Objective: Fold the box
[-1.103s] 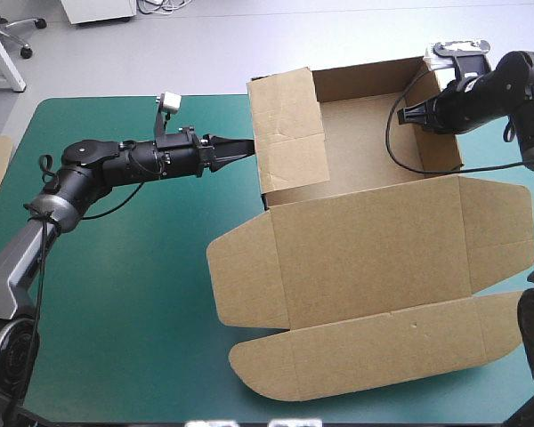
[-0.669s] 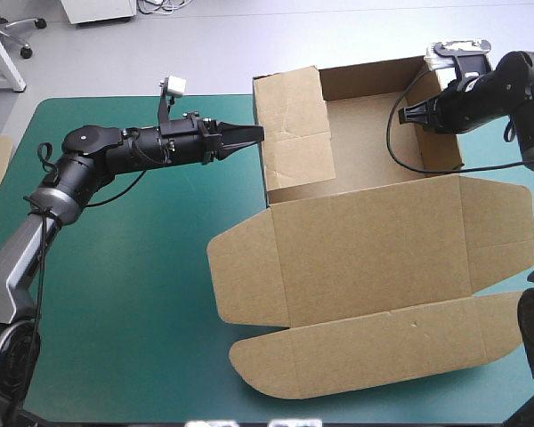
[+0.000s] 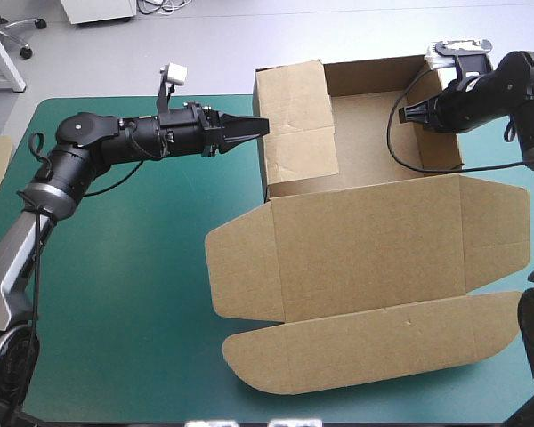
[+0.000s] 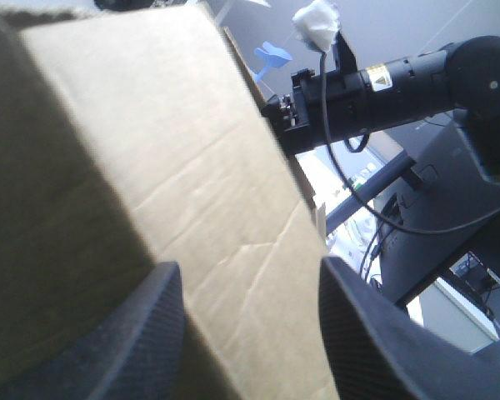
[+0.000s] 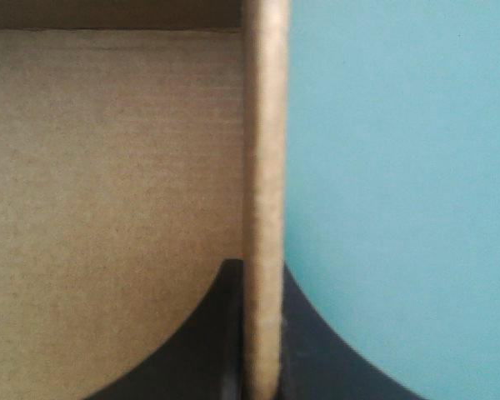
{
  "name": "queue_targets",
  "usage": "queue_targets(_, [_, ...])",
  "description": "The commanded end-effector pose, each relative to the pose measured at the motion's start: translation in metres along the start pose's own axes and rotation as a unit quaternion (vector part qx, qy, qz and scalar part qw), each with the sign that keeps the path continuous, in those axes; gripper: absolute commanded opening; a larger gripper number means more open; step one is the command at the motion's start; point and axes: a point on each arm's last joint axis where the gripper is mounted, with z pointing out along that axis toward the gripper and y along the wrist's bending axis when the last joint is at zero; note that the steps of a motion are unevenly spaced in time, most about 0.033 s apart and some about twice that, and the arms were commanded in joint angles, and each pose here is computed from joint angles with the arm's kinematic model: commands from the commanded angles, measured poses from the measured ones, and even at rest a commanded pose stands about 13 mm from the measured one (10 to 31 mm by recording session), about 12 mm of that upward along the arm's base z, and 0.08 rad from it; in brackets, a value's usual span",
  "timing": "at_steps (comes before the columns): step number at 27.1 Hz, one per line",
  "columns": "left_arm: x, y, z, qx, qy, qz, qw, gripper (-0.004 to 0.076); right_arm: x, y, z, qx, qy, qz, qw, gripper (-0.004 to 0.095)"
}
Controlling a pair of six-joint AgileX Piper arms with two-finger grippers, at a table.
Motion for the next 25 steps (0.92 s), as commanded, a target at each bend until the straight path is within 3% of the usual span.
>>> queue_targets(1, [-0.028, -0.052, -0.014, 0.042, -0.030, 0.045, 0.998, 0.0365, -0.008, 0.005, -0.031, -0.008, -0.064, 0.005, 0.998, -0.0034])
queue_targets(6, [-0.035, -0.057, -0.017, -0.005, -0.007, 0.084, 0.996, 0.0365, -0.008, 0.005, -0.031, -0.008, -0.065, 0.005, 0.998, -0.0034])
queue_targets(10, [-0.034, -0.048, -0.022, -0.083, 0.020, 0.099, 0.991, 0.0365, -0.008, 0.005, -0.031, -0.008, -0.065, 0.005, 0.998, -0.0034])
queue_targets(18, [-0.045, -0.058, -0.055, -0.267, -0.009, 0.187, 0.945, 0.0359, -0.009, 0.005, -0.031, -0.008, -0.072, 0.005, 0.997, -0.0034])
queue_targets(25, [-0.057, -0.025, -0.113, -0.386, -0.041, 0.116, 0.914, 0.0359, -0.009, 0.005, -0.031, -0.008, -0.072, 0.005, 0.997, -0.0034])
